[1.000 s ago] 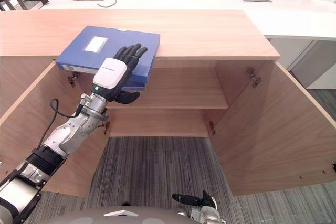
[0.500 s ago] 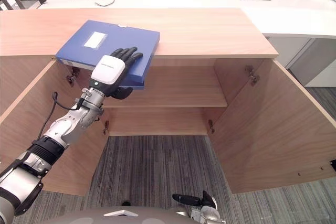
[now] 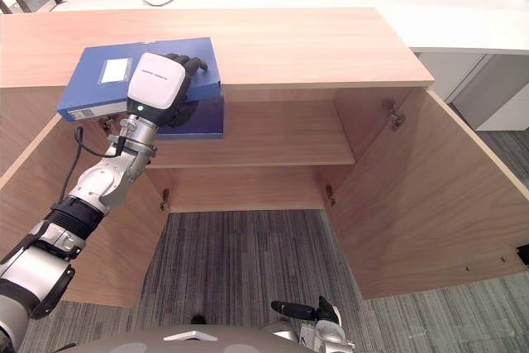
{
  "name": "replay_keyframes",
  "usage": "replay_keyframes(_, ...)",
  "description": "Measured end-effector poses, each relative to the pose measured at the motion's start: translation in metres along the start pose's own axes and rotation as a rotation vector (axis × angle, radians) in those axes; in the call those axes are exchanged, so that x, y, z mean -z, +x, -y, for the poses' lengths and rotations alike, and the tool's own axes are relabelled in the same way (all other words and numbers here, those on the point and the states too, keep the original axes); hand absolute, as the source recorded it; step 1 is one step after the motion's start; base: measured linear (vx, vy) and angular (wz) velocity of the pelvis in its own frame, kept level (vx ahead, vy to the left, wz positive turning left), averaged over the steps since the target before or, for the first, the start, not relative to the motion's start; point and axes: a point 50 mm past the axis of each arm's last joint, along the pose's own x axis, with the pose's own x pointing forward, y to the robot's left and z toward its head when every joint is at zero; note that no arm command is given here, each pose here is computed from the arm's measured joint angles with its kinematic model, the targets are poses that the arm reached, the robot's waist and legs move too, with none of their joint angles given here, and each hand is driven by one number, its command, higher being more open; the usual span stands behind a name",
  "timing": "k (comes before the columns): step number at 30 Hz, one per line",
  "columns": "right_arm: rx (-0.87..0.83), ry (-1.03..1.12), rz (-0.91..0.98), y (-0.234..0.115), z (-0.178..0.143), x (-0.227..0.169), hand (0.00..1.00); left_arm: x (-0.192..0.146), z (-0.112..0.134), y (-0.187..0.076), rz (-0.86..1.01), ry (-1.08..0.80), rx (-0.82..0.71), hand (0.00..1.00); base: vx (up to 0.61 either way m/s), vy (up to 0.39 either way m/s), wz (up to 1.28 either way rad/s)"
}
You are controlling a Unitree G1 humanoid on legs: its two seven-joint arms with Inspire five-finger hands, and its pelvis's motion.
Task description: Walk over to the cabinet, pick up the folder, carry it to the office cabinet, place the folder inside the office cabinet, then close the office cabinet door
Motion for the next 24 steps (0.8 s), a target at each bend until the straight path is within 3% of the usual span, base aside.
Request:
replay_keyframes(8,0.004,-0.001,0.007,0.0,-0.001,-0.003,1.0,0.001,0.0,0.001,-0.017,-0.01,-0.007,0.0,0.0,0.0,0.0)
replay_keyframes(11,0.002,-0.003,0.01,0.001,-0.001,-0.004,1.0,-0.01,-0.005,-0.005,-0.017,-0.052,-0.028,0.0,0.0,0.0,0.0)
replay_keyframes(17,0.004,-0.004,0.005,0.001,-0.001,-0.003,1.0,-0.061,-0.024,-0.032,0.168,-0.238,-0.082,0.0,0.0,0.0,0.04)
replay_keyframes(24,0.017,-0.011,-0.011,0.0,0.005,0.002,1.0,-0.085,-0.043,-0.034,0.248,-0.42,-0.143,0.0,0.0,0.0,0.0)
